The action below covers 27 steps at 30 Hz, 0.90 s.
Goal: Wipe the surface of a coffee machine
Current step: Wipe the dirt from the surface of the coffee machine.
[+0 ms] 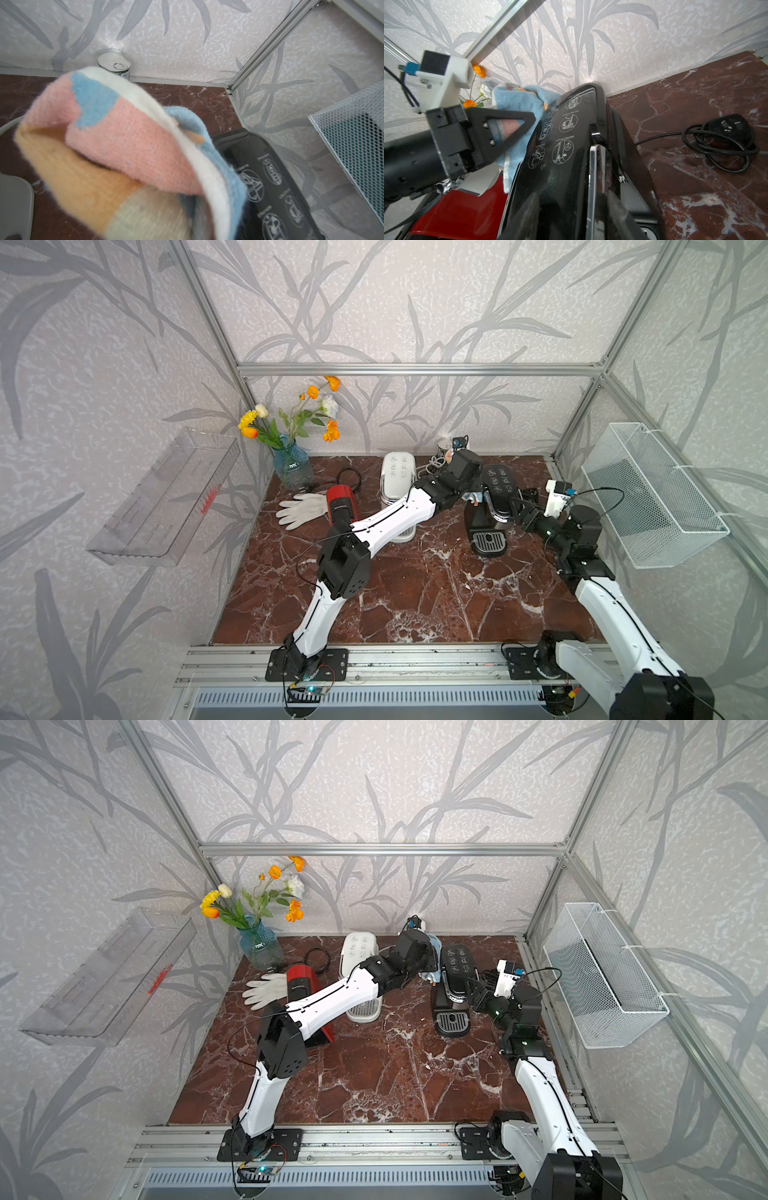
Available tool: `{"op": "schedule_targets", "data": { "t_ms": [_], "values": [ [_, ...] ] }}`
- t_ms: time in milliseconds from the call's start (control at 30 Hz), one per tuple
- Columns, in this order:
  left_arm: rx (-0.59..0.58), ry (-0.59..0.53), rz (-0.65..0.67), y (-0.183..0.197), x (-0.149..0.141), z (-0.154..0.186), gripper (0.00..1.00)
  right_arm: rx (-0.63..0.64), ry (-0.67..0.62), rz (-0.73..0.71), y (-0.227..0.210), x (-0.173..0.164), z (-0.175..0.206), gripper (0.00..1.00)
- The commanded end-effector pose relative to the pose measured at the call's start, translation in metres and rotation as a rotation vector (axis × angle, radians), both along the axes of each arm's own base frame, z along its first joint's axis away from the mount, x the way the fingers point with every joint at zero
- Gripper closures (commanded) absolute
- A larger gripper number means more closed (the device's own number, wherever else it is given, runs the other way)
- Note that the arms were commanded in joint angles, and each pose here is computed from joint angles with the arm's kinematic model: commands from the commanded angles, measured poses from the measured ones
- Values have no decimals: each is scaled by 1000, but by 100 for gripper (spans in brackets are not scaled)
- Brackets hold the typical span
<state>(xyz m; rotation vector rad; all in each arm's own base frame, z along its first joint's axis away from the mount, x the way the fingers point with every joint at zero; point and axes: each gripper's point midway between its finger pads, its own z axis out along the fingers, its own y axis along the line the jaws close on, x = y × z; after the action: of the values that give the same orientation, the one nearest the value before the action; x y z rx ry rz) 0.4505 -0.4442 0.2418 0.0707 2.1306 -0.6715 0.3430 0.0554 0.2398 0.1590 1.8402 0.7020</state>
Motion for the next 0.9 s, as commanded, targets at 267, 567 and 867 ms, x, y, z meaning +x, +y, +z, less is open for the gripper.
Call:
{"op": "schedule_targets", "data": {
  "t_ms": [267, 567, 867],
  "values": [
    [26, 164, 2, -10, -15, -89, 100, 53, 71, 74, 16, -9, -29, 49],
    [21, 273, -8, -16, -36, -147, 100, 58, 64, 85, 18, -11, -26, 49],
    [72, 293, -14, -11, -38, -160, 100, 53, 66, 89, 18, -11, -25, 49]
  ]
}}
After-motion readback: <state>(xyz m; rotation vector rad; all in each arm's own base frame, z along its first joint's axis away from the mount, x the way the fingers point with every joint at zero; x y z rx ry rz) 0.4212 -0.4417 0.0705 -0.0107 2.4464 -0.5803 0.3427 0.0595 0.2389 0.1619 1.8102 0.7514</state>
